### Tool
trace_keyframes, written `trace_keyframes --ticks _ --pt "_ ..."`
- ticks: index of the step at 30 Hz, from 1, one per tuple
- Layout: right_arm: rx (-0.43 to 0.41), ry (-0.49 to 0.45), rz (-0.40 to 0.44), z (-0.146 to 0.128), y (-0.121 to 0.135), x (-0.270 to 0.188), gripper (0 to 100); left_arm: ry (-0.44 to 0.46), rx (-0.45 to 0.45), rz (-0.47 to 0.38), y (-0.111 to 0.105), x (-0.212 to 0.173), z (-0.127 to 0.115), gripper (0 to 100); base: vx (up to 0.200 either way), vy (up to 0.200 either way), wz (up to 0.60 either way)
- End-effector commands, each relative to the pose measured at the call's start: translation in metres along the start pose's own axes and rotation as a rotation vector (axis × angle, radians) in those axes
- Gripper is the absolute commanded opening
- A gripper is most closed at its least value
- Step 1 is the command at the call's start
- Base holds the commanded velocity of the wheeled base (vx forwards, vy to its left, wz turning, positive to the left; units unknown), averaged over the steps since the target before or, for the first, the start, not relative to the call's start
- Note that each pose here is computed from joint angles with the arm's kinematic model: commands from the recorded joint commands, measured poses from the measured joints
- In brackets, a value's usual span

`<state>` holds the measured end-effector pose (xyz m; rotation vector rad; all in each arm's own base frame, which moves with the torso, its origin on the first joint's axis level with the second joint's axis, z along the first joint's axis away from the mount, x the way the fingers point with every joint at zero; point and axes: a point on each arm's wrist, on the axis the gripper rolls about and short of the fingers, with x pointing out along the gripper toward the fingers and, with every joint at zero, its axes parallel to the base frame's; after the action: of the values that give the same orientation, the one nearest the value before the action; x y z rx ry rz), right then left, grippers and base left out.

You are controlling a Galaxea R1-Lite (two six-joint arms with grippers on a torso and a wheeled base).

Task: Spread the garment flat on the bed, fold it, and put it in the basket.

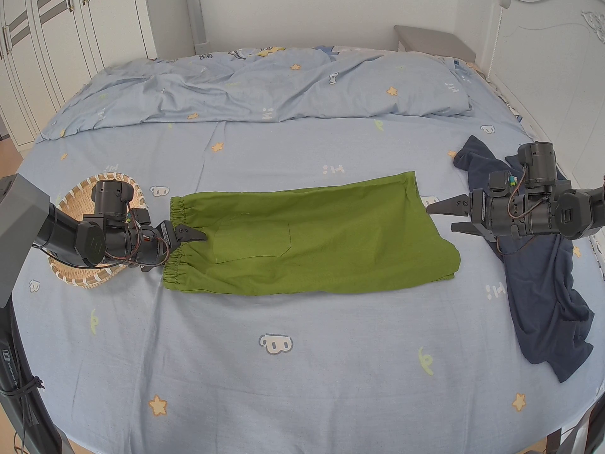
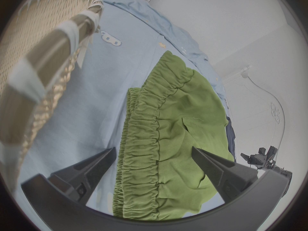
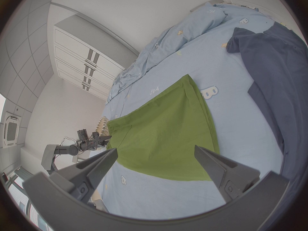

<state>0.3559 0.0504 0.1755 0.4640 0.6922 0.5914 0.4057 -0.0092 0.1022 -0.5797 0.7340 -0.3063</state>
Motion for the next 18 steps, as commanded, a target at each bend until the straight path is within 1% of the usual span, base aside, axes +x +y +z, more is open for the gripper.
trace_keyframes --ticks 1,6,7,18 --pt "0.0 -0.001 0.0 0.0003 -0.0001 0.0 100 0.001 -0.011 -0.004 -0.0002 -0.0004 0.0002 100 0.0 0.0 0.0" --pt "0.001 0.0 0.001 0.0001 -0.0005 0.0004 100 0.001 -0.018 -0.004 0.0003 0.0005 0.0002 100 0.0 0.0 0.0" --pt "0.0 0.001 0.002 -0.0001 -0.0001 0.0007 100 0.003 -0.018 -0.004 0.0001 0.0012 -0.0004 0 0.0 0.0 0.0" --pt "0.002 -0.002 -0.001 0.0007 -0.0008 0.0 100 0.0 -0.017 -0.005 -0.0003 0.0008 0.0 0 0.0 0.0 0.0"
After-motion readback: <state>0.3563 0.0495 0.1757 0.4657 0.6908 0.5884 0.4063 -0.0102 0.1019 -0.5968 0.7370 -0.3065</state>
